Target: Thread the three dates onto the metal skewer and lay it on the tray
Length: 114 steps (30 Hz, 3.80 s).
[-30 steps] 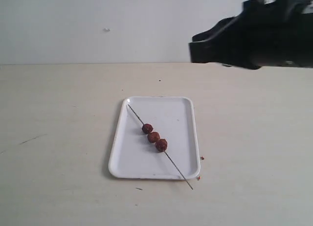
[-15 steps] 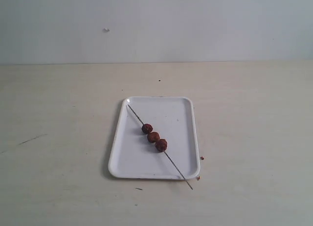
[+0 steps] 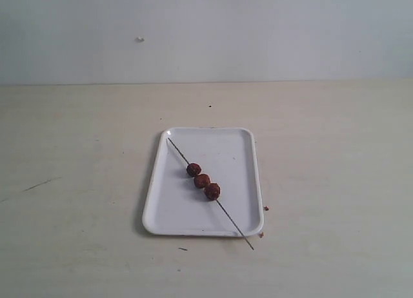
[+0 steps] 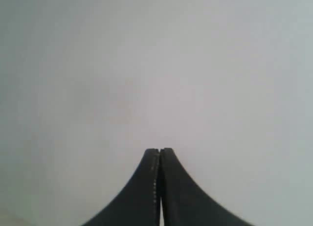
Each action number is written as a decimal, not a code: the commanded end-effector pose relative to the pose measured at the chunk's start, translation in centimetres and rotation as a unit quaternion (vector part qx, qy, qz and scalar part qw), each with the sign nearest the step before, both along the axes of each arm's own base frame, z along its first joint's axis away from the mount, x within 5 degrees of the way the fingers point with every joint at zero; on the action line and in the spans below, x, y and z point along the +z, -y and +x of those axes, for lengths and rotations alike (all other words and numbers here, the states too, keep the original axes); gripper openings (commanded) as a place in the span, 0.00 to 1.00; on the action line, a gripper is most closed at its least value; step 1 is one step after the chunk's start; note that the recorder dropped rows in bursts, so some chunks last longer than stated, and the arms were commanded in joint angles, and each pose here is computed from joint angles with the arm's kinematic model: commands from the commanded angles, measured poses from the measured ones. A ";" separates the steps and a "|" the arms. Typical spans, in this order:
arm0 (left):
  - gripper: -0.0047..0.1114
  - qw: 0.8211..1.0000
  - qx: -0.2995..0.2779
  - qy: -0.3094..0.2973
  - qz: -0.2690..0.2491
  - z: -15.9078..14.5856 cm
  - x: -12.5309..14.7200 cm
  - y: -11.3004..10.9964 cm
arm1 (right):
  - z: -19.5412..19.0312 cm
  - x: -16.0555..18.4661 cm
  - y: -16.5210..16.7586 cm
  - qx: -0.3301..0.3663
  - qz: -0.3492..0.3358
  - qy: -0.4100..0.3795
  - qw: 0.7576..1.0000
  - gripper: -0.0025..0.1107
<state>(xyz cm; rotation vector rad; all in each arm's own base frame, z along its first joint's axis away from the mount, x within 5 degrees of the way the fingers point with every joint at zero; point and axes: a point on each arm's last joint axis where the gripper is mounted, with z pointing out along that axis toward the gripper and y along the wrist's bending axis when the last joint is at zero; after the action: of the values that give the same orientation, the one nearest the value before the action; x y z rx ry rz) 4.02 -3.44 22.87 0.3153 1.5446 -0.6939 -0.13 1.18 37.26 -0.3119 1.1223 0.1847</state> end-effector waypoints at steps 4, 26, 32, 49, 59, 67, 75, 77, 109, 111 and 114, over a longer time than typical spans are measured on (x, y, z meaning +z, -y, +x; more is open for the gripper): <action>0.04 1.000 -0.001 -0.001 -0.003 0.0 -0.1 0.0 | 2.8 -5.1 0.1 -0.147 0.040 -0.096 0.984 0.02; 0.04 1.000 -0.003 -0.004 0.000 -0.1 -0.2 0.0 | 5.5 -17.4 2.0 -0.230 0.091 -0.279 0.928 0.02; 0.04 1.000 -0.013 -0.014 0.008 -0.2 -0.4 0.2 | 5.6 -18.4 1.8 -0.210 0.157 -0.306 0.915 0.02; 0.04 1.000 0.001 -0.006 0.022 -0.1 -0.4 0.1 | 5.6 -18.4 1.8 -0.210 0.156 -0.306 0.915 0.02; 0.04 0.962 0.239 0.035 0.130 1.1 -0.4 -2.3 | 5.6 -18.4 1.8 -0.210 0.156 -0.306 0.915 0.02; 0.04 0.957 0.272 0.022 0.101 1.2 -0.4 -2.7 | 5.6 -18.4 1.8 -0.210 0.156 -0.306 0.915 0.02; 0.04 0.950 0.295 -0.041 0.090 1.2 -1.5 -3.2 | 5.6 -18.4 1.8 -0.210 0.156 -0.306 0.915 0.02; 0.04 0.944 0.312 -0.052 0.092 1.3 -2.1 -3.5 | 5.6 -18.4 1.8 -0.210 0.156 -0.306 0.915 0.02; 0.04 0.927 0.336 -0.125 0.111 1.3 -4.8 -4.1 | 5.6 -18.4 1.8 -0.210 0.156 -0.306 0.915 0.02; 0.04 0.927 0.336 -0.125 0.111 1.3 -4.8 -4.1 | 5.6 -18.4 1.8 -0.210 0.156 -0.306 0.915 0.02; 0.04 0.927 0.336 -0.125 0.111 1.3 -4.8 -4.1 | 5.6 -18.4 1.8 -0.210 0.156 -0.306 0.915 0.02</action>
<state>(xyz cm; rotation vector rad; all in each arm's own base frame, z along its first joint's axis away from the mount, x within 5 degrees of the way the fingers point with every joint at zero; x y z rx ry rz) 5.33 0.63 18.05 -0.1500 1.8418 -0.0193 5.50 -0.56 18.97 0.2988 1.7312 0.0795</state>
